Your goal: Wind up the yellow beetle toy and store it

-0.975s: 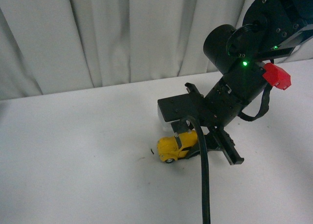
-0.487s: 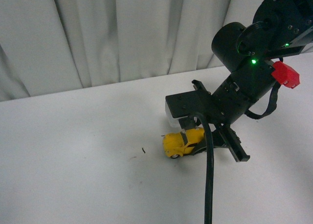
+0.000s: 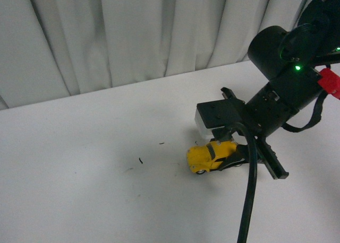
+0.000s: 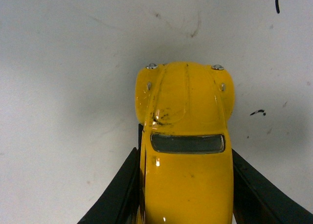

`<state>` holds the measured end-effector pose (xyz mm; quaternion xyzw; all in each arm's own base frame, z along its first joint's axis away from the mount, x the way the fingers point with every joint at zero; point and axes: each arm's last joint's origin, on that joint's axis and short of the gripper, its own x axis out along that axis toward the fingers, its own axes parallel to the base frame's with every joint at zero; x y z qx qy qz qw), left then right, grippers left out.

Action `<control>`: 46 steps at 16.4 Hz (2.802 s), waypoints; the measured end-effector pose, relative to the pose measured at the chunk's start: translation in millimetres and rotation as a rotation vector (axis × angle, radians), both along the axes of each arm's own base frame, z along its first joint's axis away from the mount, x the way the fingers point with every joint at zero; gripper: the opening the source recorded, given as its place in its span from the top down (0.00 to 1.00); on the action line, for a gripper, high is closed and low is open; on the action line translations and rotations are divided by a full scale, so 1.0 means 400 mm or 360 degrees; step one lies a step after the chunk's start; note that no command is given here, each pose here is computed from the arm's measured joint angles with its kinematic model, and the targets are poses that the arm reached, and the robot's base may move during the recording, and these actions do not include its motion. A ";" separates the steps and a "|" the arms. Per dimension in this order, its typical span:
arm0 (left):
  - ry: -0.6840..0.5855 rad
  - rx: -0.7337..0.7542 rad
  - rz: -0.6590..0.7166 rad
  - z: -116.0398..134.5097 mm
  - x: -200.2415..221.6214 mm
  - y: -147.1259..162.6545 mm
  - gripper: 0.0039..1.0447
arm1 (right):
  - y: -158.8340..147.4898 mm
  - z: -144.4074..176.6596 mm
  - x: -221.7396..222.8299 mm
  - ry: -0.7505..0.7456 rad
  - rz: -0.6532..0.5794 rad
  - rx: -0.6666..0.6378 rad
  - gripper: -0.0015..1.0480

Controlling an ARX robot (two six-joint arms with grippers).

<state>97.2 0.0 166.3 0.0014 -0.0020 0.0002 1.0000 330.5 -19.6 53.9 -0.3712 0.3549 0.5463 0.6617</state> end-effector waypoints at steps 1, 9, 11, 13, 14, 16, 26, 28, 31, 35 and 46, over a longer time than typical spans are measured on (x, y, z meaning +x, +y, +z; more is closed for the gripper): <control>0.0000 0.0000 0.0001 0.000 0.000 0.000 0.06 | -0.010 -0.003 -0.012 0.0008 -0.0016 0.0009 0.60; -0.0001 0.0000 0.0001 0.000 0.000 0.000 0.06 | -0.108 -0.009 -0.086 0.0033 -0.0119 0.0028 0.60; -0.0001 0.0000 0.0001 0.000 0.000 0.000 0.06 | -0.118 -0.004 -0.092 0.0020 -0.0090 0.0013 0.60; 0.0000 0.0000 0.0000 0.000 0.000 0.000 0.06 | -0.118 -0.001 -0.095 0.0015 -0.0052 -0.0006 0.60; -0.0001 0.0000 0.0001 0.000 0.000 0.000 0.06 | -0.118 0.000 -0.096 0.0028 -0.0044 -0.0006 0.60; -0.0001 0.0001 0.0000 0.000 0.000 0.000 0.06 | -0.116 -0.004 -0.102 0.0073 -0.0027 -0.0022 0.43; -0.0001 0.0000 0.0000 0.000 0.000 0.000 0.06 | -0.113 -0.005 -0.108 0.0108 -0.0036 -0.0018 0.07; -0.0001 0.0000 0.0001 0.000 0.000 0.000 0.06 | -0.110 -0.005 -0.106 0.0106 -0.0027 -0.0024 0.07; -0.0001 0.0000 0.0001 0.000 0.000 0.000 0.06 | -0.109 -0.005 -0.106 0.0102 -0.0026 -0.0026 0.07; -0.0001 0.0000 0.0001 0.000 0.000 0.000 0.06 | -0.106 -0.004 -0.104 0.0099 -0.0018 -0.0032 0.07; -0.0001 0.0000 0.0000 0.000 0.000 0.000 0.06 | -0.070 0.205 -0.037 -0.0574 0.0004 -0.0032 0.07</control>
